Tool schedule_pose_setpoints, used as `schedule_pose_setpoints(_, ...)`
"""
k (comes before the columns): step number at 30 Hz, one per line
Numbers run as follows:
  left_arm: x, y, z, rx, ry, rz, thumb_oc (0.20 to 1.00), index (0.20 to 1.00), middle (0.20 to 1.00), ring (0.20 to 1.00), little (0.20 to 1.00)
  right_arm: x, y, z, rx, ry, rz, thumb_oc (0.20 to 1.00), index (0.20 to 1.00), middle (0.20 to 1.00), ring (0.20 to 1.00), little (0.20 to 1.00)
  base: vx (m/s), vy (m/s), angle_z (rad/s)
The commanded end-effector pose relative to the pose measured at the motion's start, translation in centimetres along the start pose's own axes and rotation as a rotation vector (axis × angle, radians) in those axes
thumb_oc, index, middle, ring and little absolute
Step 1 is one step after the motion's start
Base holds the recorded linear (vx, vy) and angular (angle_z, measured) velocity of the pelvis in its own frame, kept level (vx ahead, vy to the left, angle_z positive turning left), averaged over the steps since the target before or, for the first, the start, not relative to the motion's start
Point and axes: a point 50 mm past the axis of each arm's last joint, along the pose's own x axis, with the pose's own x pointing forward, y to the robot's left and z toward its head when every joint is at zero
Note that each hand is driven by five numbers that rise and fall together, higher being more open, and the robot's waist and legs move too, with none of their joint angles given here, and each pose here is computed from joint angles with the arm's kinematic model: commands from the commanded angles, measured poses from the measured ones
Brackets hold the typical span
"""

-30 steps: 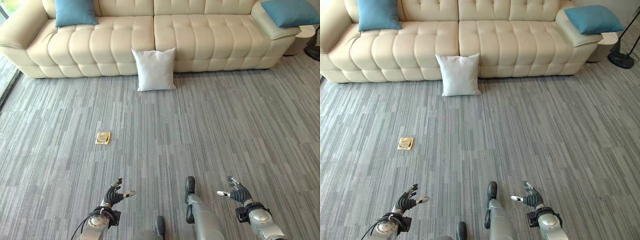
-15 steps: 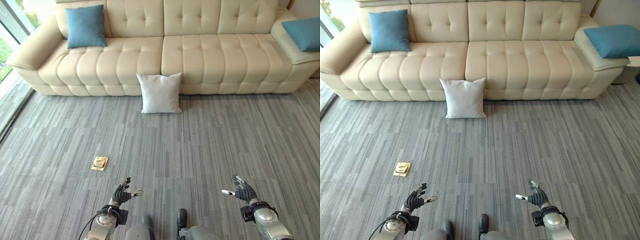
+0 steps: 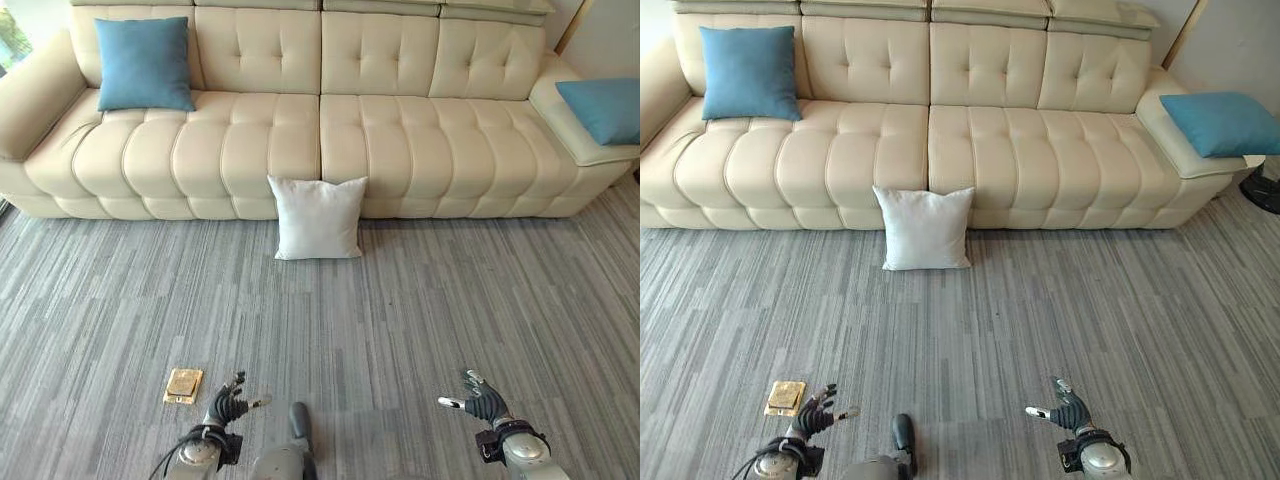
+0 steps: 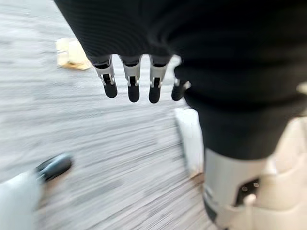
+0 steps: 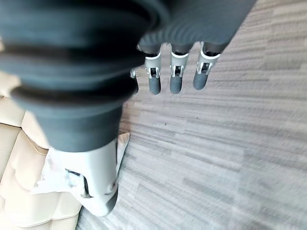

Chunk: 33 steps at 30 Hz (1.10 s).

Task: Pick up all the scattered cushions and arrange them neatly on the sofa.

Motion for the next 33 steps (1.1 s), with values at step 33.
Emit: schedule_pose_setpoints(33,0.0,-1.8,1.4,0.013,-0.076,-0.068,1.000,1.000,1.000,1.000,1.000,0.1,-2.4,1.6,-0.039,-0.076,-0.057,1.000,1.000,1.000,1.000,1.000,0.30,-0.062,0.07)
